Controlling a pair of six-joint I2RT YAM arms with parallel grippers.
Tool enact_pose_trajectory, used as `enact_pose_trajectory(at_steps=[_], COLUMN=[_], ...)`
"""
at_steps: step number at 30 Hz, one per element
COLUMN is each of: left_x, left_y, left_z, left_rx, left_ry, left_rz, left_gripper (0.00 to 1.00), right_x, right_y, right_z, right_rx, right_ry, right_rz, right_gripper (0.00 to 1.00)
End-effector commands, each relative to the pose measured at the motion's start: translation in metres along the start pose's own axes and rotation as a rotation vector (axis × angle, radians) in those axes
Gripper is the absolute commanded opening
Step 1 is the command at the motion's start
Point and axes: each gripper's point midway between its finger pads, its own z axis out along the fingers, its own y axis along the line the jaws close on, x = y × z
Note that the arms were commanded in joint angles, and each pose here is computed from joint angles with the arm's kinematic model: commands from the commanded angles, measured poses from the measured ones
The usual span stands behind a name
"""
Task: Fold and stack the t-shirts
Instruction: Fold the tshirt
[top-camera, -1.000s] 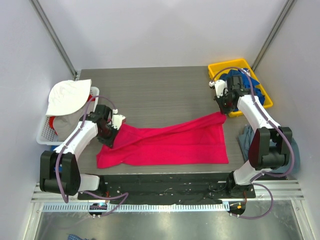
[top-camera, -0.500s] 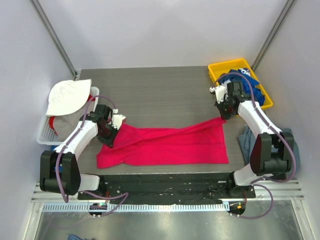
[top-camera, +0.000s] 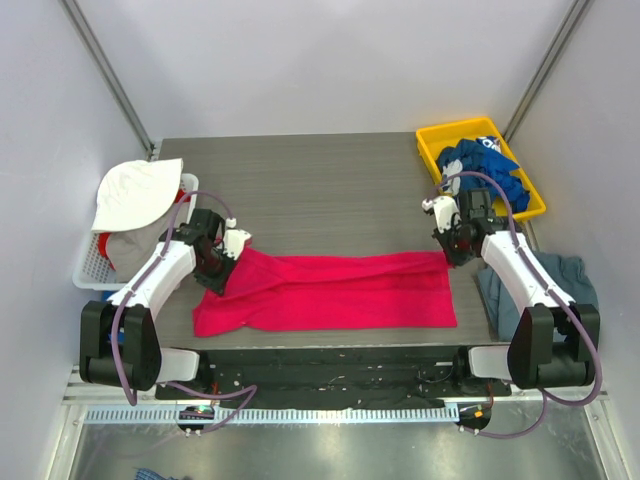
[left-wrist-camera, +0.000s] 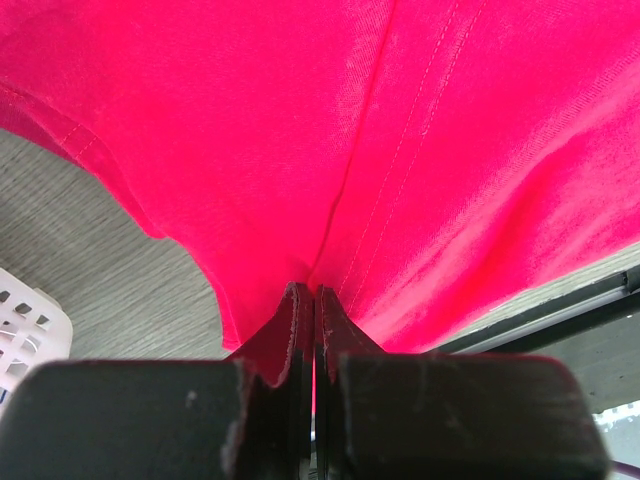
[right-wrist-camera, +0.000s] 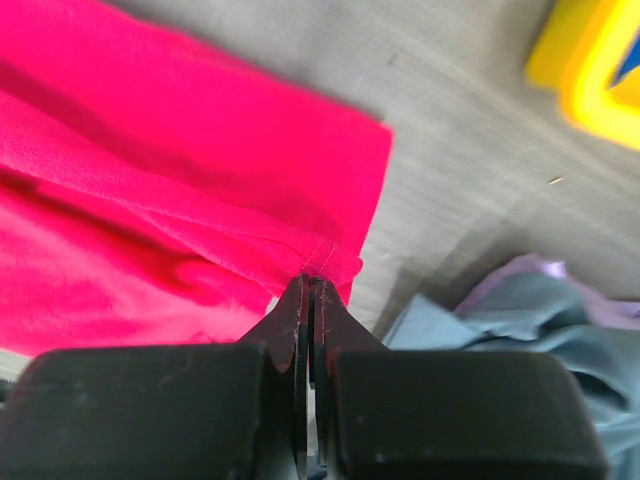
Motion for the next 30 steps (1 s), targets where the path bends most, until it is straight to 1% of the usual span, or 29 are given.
enact_pose_trajectory(at_steps=[1,11,19,21,22,23,25,27,30], left_x=[-0.008,-0.002,0.002,0.003,0.003,0.002,0.003,0.003,0.003], left_y=[0.003,0.005,0.003,0.003,0.004,0.003,0.003,0.002,0.003], left_z=[-0.011,-0.015,-0.016,-0.015,-0.016,-0.015,-0.014,-0.013,-0.011], left_rx=[-0.023,-0.04,-0.038,-0.037,-0.04,-0.039,-0.036,-0.03,-0.03], left_ry=[-0.031,-0.02,-0.016,-0.011,-0.014,-0.014,-0.012,-0.008,-0.004], left_rz=[0.026,0.036,0.039,0.038,0.039,0.039,0.037,0.038,0.036], left_gripper=[0.0,0.0,0.0,0.0,0.0,0.0,0.0,0.0,0.0], right_x=[0.013,0.042,0.058,0.06,0.06,0.06,0.06,0.059,0.059], right_y=[0.007,0.022,0.023,0.023,0.023,0.023,0.022,0.021,0.021], right_z=[0.002,0.019,0.029,0.03,0.03,0.03,0.028,0.027,0.023], right_rx=[-0.012,-0.047,-0.033,-0.034,-0.029,-0.029,-0.023,-0.015,-0.015], right_ry=[0.013,0.072,0.106,0.113,0.114,0.114,0.11,0.109,0.106], right_rz=[0.0,-0.006,-0.023,-0.023,-0.023,-0.021,-0.019,-0.019,-0.016], right_gripper=[0.01,0.01,0.01,0.08,0.18,0.24,0.41,0.44,0.45])
